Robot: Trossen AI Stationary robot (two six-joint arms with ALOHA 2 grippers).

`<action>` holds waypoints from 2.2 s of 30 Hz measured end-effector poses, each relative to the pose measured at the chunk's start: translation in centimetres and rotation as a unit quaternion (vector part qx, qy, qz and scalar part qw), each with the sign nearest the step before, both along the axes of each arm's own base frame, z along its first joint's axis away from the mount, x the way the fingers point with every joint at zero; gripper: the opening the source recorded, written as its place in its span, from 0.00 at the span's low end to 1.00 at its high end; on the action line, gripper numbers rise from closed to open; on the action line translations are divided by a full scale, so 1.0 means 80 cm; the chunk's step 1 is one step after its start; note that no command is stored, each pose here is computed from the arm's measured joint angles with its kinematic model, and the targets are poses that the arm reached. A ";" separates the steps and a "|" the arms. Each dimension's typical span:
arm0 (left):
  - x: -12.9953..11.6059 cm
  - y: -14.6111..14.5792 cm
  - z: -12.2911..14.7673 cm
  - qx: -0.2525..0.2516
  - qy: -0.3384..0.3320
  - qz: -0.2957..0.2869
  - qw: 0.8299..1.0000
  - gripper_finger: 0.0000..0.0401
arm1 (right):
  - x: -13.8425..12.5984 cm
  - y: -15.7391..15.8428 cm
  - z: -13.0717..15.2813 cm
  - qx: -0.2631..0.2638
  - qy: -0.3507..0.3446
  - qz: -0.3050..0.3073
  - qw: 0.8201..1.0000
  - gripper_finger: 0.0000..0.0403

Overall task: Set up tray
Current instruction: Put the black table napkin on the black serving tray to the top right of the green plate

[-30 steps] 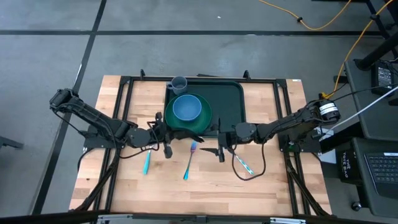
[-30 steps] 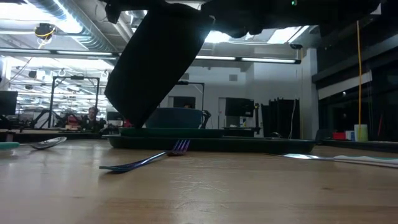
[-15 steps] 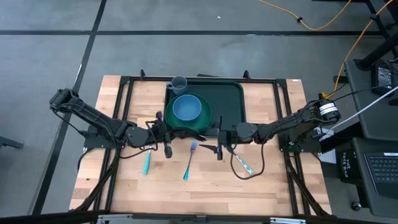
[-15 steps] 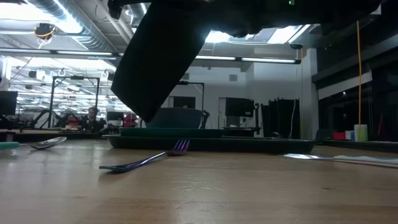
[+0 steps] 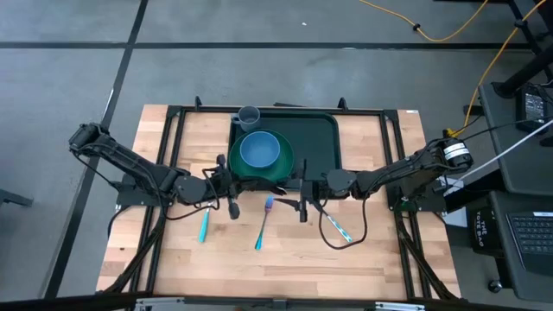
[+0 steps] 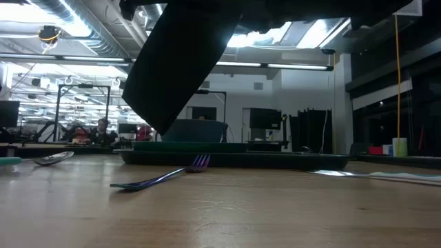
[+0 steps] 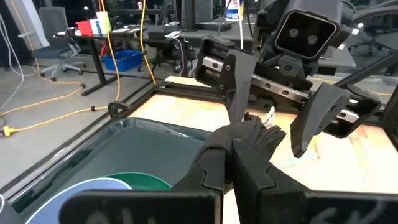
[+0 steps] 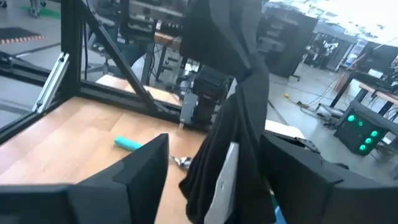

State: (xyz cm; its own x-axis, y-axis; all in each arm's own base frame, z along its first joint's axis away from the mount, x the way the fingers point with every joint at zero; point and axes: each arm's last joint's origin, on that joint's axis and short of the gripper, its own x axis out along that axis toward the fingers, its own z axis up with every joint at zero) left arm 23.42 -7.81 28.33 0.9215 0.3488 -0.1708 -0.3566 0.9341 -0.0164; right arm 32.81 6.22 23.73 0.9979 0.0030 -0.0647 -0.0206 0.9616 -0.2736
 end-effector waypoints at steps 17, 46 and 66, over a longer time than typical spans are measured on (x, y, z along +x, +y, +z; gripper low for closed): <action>0.000 0.001 0.001 0.008 -0.001 0.005 1.000 0.01 | 0.005 0.000 0.001 -0.011 0.043 -0.017 0.999 0.41; -0.007 -0.015 0.002 -0.037 -0.014 -0.032 0.999 0.16 | 0.002 -0.004 0.003 -0.046 0.047 -0.059 0.996 0.05; -0.046 -0.007 0.016 -0.048 -0.002 -0.003 0.999 0.25 | -0.040 -0.018 0.033 -0.117 0.119 -0.123 0.978 0.05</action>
State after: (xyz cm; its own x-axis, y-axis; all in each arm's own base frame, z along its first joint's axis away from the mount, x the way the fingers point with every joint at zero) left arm 19.71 -8.38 29.64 0.9244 0.3254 -0.1989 -0.3504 0.9305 -0.1067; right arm 29.65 4.78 26.34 0.9228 -0.2783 -0.2665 0.1136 0.8574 -0.5019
